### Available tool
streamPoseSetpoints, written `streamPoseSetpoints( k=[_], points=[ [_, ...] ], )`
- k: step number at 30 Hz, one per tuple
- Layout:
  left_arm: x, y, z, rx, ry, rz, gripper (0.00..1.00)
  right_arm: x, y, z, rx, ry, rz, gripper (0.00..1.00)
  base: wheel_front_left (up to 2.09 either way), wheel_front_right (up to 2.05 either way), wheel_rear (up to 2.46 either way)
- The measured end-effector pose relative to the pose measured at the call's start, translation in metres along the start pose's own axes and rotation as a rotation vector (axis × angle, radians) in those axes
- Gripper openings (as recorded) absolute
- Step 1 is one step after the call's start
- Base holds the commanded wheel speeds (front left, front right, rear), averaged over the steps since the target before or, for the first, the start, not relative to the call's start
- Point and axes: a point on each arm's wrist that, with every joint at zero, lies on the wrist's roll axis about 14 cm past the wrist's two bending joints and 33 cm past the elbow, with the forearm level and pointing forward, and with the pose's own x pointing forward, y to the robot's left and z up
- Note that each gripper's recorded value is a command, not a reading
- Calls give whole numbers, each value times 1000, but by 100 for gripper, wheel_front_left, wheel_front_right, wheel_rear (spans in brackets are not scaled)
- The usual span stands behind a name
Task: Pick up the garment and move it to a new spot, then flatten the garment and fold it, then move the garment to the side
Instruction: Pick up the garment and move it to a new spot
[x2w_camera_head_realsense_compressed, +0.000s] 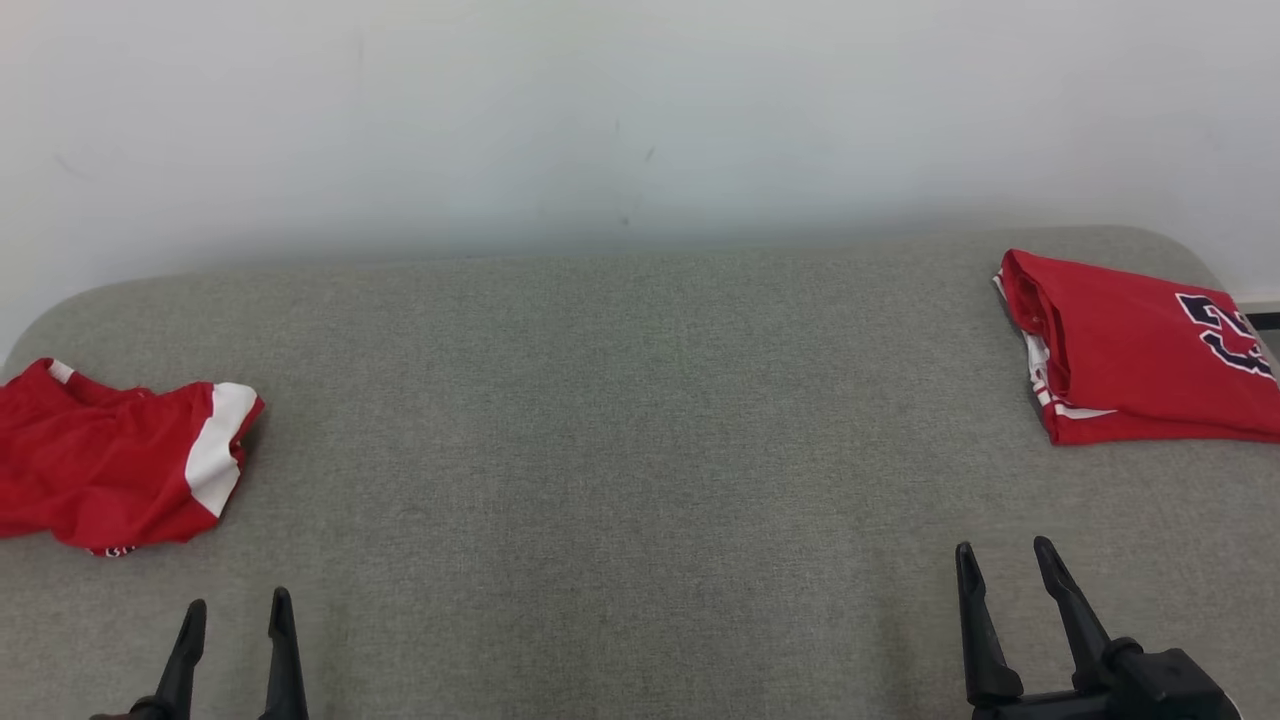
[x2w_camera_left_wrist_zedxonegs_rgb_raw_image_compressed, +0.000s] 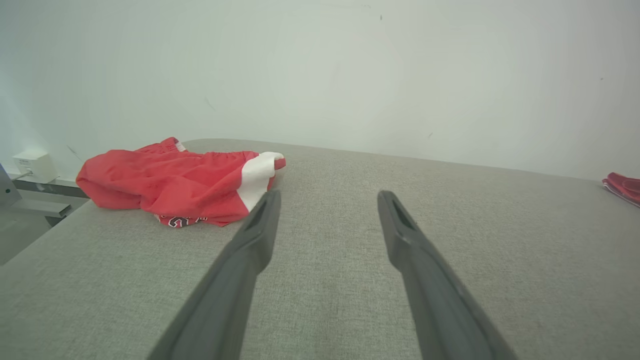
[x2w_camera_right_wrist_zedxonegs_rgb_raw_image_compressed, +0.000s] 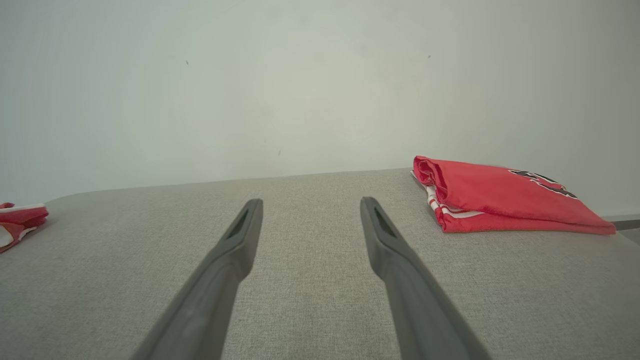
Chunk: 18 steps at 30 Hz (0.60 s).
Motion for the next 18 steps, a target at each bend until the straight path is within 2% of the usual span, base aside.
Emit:
streamPoseSetpoints(
  k=[8,18],
  points=[
    [-6,18,6,19,-15,51,100,9,17,-7,13,19,52,100,0,0,0],
    [-29,63,12,31,-22,190,100,33,60,-21,47,53,184,100,0,0,0]
  ],
)
